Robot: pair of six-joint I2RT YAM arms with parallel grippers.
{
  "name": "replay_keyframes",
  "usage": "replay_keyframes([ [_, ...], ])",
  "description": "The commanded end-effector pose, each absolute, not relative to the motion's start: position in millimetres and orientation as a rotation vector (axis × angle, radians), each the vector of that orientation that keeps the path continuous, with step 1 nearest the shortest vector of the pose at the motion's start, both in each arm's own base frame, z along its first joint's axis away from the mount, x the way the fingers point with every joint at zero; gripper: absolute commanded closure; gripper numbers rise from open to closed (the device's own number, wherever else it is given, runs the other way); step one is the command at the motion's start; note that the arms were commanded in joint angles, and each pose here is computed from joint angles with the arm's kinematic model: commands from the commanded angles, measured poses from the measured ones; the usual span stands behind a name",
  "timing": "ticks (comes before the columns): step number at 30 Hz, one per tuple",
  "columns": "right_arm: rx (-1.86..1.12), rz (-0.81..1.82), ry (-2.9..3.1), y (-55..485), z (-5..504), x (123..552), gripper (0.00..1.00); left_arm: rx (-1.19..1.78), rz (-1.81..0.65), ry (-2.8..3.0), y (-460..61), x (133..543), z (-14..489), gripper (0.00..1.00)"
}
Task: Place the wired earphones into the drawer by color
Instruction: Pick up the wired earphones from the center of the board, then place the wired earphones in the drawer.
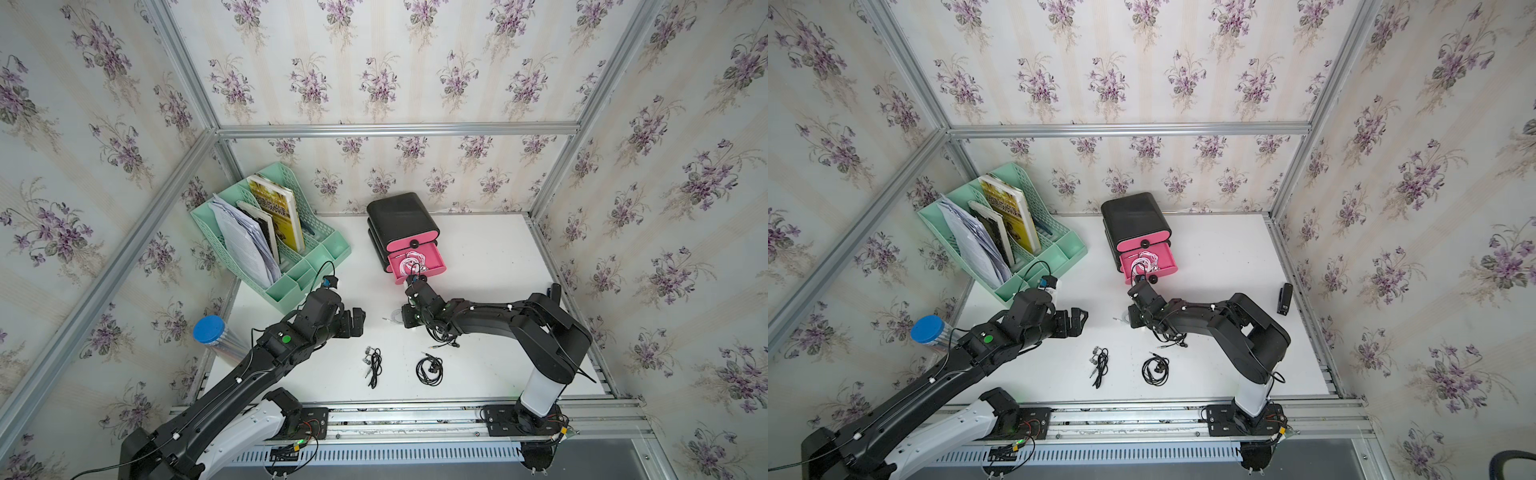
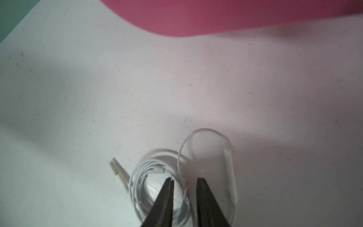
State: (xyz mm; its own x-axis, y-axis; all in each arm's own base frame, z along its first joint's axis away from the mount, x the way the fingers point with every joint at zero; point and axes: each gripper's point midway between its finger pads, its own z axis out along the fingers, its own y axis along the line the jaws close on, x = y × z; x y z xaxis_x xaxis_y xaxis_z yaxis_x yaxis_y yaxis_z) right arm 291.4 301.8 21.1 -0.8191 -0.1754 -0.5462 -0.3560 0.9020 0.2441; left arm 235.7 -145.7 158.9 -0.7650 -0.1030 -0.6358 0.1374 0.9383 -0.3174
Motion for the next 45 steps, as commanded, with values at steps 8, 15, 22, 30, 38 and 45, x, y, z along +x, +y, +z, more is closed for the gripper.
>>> replay_keyframes([
  [8, -0.389, 0.451, 2.529, 302.3, 19.0, 293.2, 0.82, 0.021, -0.440, 2.404, -143.3, 235.2, 156.8, 0.01],
  [15, -0.391, 0.451, 2.528, 301.4, 21.5, 292.4, 0.91, 0.018, -0.440, 2.403, -142.5, 234.8, 156.9, 0.01],
  [22, -0.397, 0.471, 2.507, 300.8, 36.9, 290.6, 0.96, 0.018, -0.441, 2.404, -142.8, 234.8, 156.4, 0.01],
  [30, -0.404, 0.524, 2.458, 298.3, 69.7, 284.5, 0.97, 0.013, -0.447, 2.392, -142.1, 234.6, 159.6, 0.01],
  [38, -0.416, 0.585, 2.381, 295.5, 111.5, 279.2, 0.97, 0.016, -0.453, 2.387, -143.5, 235.8, 161.4, 0.01],
  [45, -0.413, 0.589, 2.274, 291.8, 159.9, 283.9, 0.97, 0.017, -0.456, 2.385, -144.4, 236.6, 162.4, 0.01],
])
